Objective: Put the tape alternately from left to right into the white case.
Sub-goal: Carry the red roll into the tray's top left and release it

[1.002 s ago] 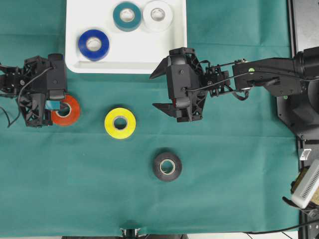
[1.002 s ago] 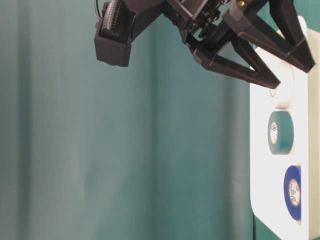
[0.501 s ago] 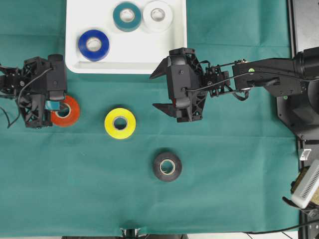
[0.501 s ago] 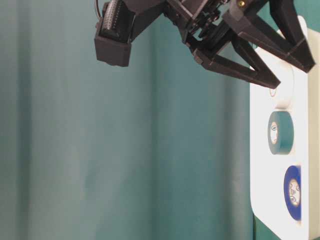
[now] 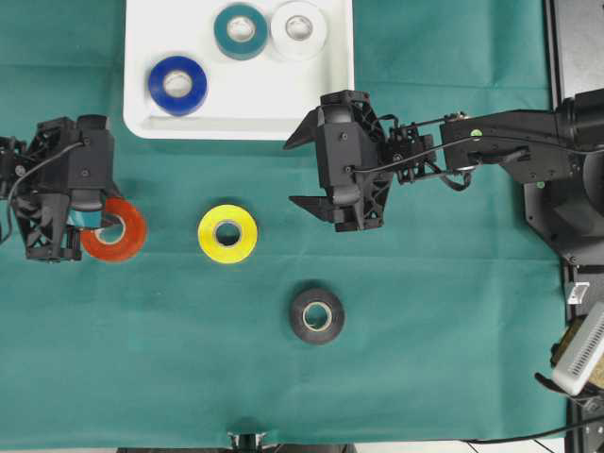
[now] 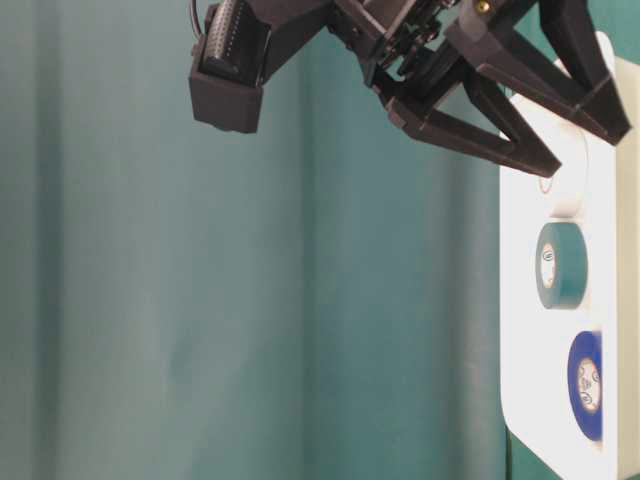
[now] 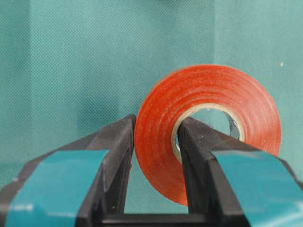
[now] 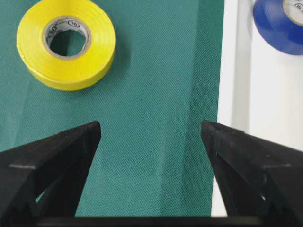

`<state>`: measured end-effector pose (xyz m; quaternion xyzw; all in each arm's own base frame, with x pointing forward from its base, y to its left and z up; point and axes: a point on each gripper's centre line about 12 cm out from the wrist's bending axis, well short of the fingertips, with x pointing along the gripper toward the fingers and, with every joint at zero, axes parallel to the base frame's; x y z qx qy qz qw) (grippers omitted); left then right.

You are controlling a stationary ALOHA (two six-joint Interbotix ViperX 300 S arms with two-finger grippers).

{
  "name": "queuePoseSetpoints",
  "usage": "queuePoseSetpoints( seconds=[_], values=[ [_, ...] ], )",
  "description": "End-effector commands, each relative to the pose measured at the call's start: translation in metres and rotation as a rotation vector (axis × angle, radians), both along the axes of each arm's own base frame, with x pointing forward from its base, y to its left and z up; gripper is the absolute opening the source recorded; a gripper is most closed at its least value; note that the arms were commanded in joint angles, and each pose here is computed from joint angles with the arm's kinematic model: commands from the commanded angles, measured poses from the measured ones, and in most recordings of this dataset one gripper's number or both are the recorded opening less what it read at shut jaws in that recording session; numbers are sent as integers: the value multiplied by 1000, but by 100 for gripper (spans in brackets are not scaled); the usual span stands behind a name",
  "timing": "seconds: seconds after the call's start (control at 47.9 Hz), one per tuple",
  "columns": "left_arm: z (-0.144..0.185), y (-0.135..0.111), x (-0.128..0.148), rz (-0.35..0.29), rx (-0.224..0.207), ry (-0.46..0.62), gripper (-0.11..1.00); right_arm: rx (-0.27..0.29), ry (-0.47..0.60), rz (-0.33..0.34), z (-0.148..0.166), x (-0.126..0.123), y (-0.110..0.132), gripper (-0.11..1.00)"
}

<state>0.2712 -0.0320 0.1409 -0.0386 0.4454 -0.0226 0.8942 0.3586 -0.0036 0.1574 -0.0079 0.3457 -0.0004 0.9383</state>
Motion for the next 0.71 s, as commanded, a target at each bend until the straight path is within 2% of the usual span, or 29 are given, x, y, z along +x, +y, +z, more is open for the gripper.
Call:
queuePoseSetpoints(
  seconds=[0.0, 0.125, 0.334, 0.689],
  values=[
    [15, -1, 6, 2, -8, -55, 27, 4, -23, -1, 7, 1, 1, 80],
    [18, 3, 8, 14, -8, -72, 27, 3, -23, 1, 7, 1, 1, 80],
    [21, 19, 12, 71, -5, -81, 27, 3, -23, 0, 7, 1, 1, 80],
    [33, 84, 23, 286, 10, -117, 27, 4, -24, 0, 7, 2, 1, 80]
  ],
)
